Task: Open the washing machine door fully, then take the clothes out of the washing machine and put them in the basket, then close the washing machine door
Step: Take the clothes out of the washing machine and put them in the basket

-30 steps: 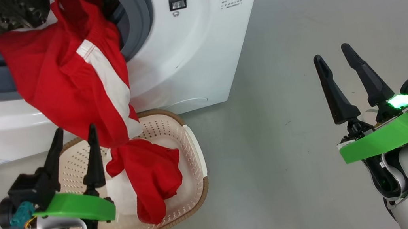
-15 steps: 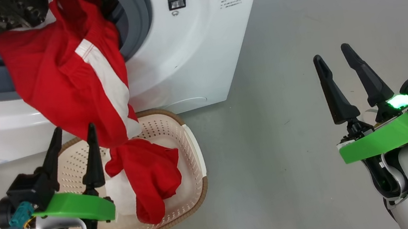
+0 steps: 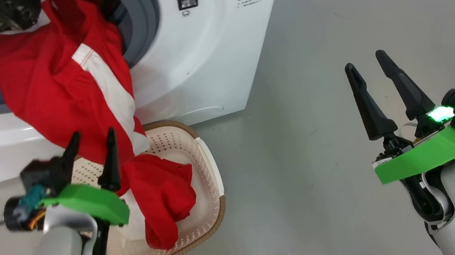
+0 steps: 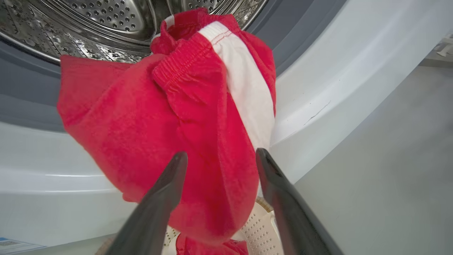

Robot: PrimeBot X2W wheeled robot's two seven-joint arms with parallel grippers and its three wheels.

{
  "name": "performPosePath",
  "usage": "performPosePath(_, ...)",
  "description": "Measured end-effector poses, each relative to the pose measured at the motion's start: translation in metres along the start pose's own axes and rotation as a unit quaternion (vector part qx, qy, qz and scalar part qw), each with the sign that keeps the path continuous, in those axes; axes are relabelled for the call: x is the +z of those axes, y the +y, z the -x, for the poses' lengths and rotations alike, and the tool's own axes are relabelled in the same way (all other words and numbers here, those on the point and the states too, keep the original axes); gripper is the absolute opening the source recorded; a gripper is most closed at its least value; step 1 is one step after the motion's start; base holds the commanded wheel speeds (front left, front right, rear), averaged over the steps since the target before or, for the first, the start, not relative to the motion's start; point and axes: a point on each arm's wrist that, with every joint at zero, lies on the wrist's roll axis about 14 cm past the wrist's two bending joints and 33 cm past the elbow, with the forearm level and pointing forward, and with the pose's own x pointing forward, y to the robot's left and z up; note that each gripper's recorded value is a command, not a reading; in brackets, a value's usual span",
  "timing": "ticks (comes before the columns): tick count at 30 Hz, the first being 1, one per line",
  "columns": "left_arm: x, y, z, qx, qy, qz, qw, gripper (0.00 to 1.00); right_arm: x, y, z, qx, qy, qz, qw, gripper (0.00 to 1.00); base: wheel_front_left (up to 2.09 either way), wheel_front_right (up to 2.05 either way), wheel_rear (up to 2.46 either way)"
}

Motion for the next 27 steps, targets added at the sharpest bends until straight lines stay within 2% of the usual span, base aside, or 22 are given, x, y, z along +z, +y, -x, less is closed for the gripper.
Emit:
performPosePath(5,-0.015,-0.009,-0.018,-0.012,0.039,0.007,0.999,1.00,-0.001,-0.001,0.003,-0.002,0.004,0.002,1.000,1.00,0.00,0.00,0.00)
performPosePath(12,-0.037,0.003,-0.045,0.012,0.106,0.021,0.994,1.00,-0.001,-0.009,0.002,-0.011,0.003,0.008,1.000,1.00,0.00,0.00,0.00)
performPosePath(20,-0.046,0.017,-0.068,0.040,0.133,0.051,0.989,1.00,-0.002,-0.020,0.001,-0.027,0.004,0.011,1.000,1.00,0.00,0.00,0.00)
performPosePath(27,-0.036,0.022,-0.086,0.053,0.111,0.064,0.990,1.00,-0.005,-0.025,0.002,-0.036,0.007,0.011,0.999,1.00,0.00,0.00,0.00)
